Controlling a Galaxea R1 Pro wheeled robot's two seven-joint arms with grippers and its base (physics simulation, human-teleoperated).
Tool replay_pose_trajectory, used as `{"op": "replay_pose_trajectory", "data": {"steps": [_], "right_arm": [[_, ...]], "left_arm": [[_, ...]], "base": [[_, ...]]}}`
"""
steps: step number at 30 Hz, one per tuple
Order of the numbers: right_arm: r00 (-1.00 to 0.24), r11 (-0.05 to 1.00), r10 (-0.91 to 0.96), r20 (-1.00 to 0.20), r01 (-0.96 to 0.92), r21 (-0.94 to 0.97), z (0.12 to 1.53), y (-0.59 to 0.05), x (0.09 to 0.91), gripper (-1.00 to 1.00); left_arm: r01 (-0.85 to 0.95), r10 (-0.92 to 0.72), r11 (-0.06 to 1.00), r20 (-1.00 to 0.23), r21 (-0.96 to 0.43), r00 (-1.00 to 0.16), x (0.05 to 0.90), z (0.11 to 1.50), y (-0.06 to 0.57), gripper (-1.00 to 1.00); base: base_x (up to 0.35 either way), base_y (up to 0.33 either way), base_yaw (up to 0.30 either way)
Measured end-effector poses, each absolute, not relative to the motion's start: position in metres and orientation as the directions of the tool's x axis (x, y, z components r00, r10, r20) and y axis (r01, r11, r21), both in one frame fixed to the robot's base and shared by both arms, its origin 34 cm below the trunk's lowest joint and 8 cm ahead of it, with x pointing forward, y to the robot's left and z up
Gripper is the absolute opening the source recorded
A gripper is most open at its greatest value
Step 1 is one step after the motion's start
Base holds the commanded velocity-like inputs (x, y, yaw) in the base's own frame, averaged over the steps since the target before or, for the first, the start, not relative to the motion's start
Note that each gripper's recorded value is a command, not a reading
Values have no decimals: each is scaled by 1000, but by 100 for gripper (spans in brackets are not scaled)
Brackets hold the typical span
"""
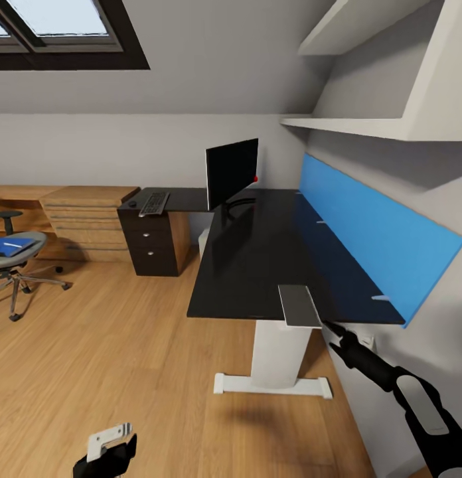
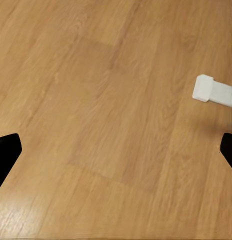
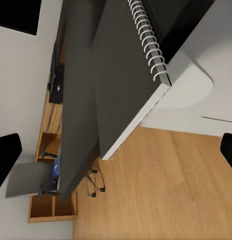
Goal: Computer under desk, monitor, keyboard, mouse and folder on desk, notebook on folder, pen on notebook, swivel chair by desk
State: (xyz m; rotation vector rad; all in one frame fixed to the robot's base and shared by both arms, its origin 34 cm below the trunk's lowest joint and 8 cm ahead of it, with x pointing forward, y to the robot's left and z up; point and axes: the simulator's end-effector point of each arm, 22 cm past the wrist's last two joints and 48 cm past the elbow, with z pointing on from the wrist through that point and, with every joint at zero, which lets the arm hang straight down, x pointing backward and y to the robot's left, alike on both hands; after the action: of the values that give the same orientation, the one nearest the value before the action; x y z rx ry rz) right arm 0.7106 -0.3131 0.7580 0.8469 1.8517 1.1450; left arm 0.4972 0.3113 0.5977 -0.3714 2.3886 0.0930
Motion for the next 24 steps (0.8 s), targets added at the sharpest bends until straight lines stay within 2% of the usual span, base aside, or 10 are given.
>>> {"op": "replay_pose_trajectory", "data": {"steps": [9,11,14,19,20,24], "right_arm": [[-460,335,855,-239,138,932,736,-314,707,100],[-427,351,865,-264,139,926,730,-318,710,100],[-395,351,877,-274,137,926,724,-314,714,100],[-215,355,921,-325,119,927,719,-303,729,100],[-132,361,929,-346,112,926,722,-303,733,100],[-80,349,936,-342,102,931,719,-291,735,100]], "left_arm": [[-237,-281,959,-640,-156,-715,525,639,258,100],[-220,-314,949,-612,-225,-726,537,649,233,100],[-212,-321,945,-600,-248,-732,537,644,224,100],[-178,-301,948,-562,-264,-770,528,621,200,100],[-160,-287,951,-556,-266,-780,525,617,191,100],[-150,-277,953,-553,-264,-786,522,608,187,100]], "base": [[0,0,0],[0,0,0],[0,0,0],[0,0,0],[0,0,0],[0,0,0]]}}
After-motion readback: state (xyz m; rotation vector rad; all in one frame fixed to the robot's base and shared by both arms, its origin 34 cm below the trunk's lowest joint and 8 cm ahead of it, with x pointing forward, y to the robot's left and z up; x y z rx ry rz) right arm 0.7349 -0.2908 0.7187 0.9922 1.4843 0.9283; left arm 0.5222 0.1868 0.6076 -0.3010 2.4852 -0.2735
